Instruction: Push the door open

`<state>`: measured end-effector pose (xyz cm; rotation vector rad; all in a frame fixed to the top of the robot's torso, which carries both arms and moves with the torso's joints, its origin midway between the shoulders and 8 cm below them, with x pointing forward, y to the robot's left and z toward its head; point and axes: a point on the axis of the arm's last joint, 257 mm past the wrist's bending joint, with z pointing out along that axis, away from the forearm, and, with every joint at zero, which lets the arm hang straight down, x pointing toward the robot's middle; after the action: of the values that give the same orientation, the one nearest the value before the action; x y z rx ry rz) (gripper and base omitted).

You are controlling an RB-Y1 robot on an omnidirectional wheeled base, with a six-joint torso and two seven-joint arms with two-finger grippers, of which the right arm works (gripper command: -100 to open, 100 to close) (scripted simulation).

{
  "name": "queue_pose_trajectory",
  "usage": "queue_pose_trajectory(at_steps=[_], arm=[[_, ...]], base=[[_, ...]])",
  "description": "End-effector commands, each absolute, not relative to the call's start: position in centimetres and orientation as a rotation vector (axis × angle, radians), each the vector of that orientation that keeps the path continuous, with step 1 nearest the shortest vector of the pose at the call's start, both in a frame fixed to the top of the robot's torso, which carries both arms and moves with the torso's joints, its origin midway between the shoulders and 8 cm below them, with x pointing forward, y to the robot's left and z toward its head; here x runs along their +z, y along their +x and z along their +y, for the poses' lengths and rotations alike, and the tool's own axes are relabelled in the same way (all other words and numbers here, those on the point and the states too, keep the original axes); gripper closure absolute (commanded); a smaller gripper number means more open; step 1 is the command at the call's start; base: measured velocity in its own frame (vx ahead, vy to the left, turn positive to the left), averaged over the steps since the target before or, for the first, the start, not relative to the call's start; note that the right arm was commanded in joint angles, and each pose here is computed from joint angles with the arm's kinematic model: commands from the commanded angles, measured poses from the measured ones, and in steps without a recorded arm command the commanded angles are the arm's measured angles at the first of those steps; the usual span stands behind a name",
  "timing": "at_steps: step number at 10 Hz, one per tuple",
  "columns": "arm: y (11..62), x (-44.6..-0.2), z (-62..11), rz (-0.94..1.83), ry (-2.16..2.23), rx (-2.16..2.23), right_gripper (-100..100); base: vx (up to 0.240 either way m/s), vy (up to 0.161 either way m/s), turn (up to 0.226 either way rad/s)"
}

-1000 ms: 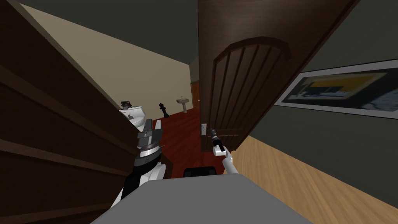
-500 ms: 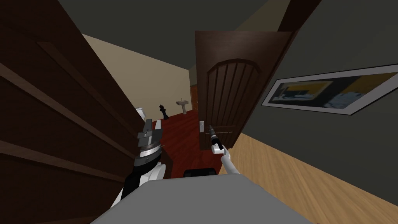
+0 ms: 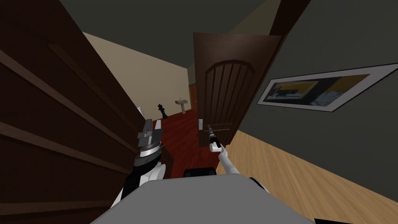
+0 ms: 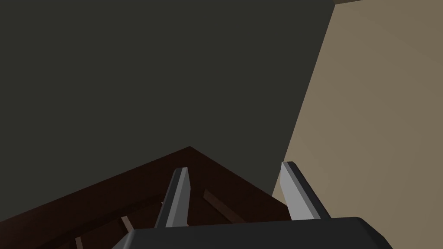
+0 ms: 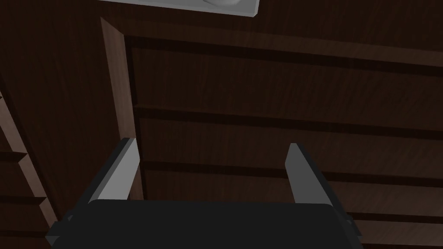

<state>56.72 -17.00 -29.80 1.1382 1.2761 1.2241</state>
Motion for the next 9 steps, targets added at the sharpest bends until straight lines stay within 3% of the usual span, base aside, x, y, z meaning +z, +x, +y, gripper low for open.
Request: queue_pose_trajectory(at_steps=[1,3,7,9], arm=[[57.1,-29.8,-15.8,1.277,1.142,1.236,-100],[57.5,-29.7,-14.4,1.277,1.149,1.252,-100],[57.8,-29.7,-12.7,1.278,1.161,1.272,-100],[57.9,-29.8,-13.7,1.282,1.148,1.253,-100]], base=[[-0.123,0.024,-0.069],[-0.129,0.036,-0.044],[-0.108,0.115,-0.031],[0.052,-0.103,0.008]])
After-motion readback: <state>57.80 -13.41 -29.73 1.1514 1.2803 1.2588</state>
